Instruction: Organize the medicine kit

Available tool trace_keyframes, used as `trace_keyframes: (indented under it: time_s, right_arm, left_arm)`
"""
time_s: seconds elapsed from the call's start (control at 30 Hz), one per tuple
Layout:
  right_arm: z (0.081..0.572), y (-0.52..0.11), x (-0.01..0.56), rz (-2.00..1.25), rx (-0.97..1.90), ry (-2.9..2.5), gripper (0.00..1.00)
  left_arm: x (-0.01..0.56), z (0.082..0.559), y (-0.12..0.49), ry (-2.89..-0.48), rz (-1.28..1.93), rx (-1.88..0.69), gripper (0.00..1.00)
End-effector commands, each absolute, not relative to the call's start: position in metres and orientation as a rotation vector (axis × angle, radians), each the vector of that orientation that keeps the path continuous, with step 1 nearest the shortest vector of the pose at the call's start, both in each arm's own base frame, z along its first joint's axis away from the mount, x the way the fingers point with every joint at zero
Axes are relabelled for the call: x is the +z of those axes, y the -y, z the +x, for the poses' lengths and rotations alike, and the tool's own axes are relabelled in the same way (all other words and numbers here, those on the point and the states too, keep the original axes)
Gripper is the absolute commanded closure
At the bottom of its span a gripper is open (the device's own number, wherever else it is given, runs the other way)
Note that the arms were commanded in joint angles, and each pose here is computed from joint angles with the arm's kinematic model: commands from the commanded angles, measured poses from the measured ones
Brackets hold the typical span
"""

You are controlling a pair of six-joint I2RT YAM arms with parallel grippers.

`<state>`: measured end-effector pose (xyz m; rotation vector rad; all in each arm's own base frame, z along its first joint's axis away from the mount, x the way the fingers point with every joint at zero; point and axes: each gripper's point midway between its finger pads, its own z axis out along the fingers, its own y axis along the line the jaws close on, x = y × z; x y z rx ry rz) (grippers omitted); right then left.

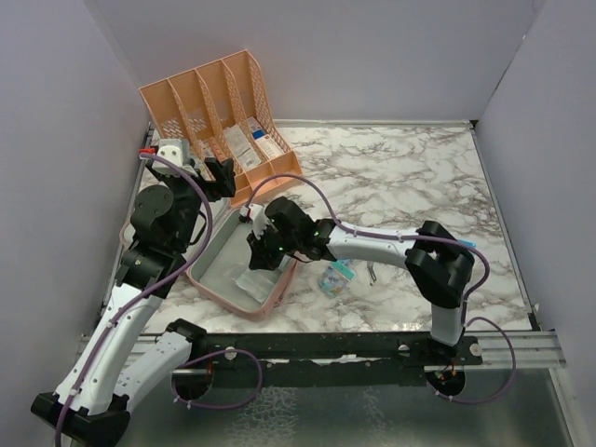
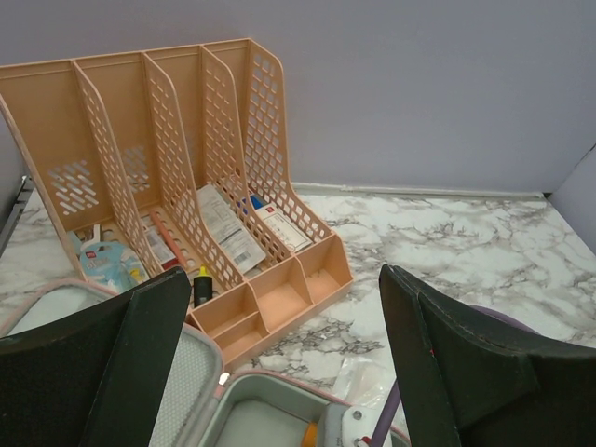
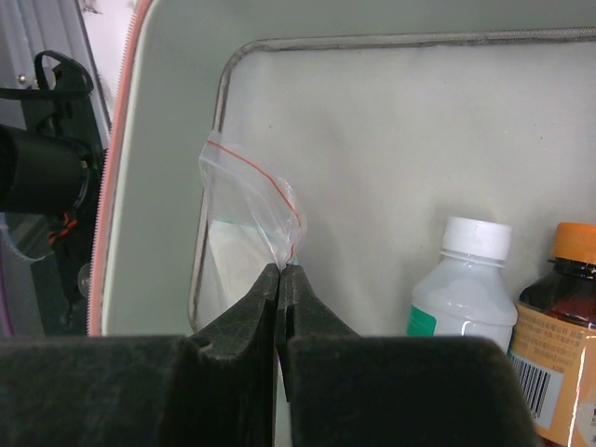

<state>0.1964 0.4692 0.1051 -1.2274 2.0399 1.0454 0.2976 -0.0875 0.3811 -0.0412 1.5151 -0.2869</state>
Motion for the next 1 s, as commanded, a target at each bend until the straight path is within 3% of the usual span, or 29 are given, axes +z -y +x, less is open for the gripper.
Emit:
trace_keyframes:
  time_s: [0.0, 0.2, 0.33, 0.47, 0.97]
  right_arm:
    - [0.205, -0.478, 0.087, -1.242, 0.976, -2.028, 0.99]
    - [0.201, -0.474, 0.071, -1.290, 0.912, -2.055, 0.97]
    - [0.202, -0.474, 0.081, -1.264, 0.901, -2.050, 0.68]
    - [0.212, -0.478, 0.111, -1.188, 0.891, -2.044, 0.53]
    - [0.243, -0.435, 0.170, -0.696, 0.734, -2.104, 0.52]
  left_arm:
    - [0.378, 0.299, 0.086, -1.522, -0.047, -0.275, 0.14]
    - [0.375, 0.300, 0.085, -1.532, -0.050, -0.267, 0.14]
    - [0.377, 0.299, 0.084, -1.525, -0.050, -0.267, 0.14]
    - [0.384, 0.298, 0.083, -1.506, -0.046, -0.263, 0.14]
    - [0.388, 0.292, 0.099, -1.514, 0.058, -0.319, 0.13]
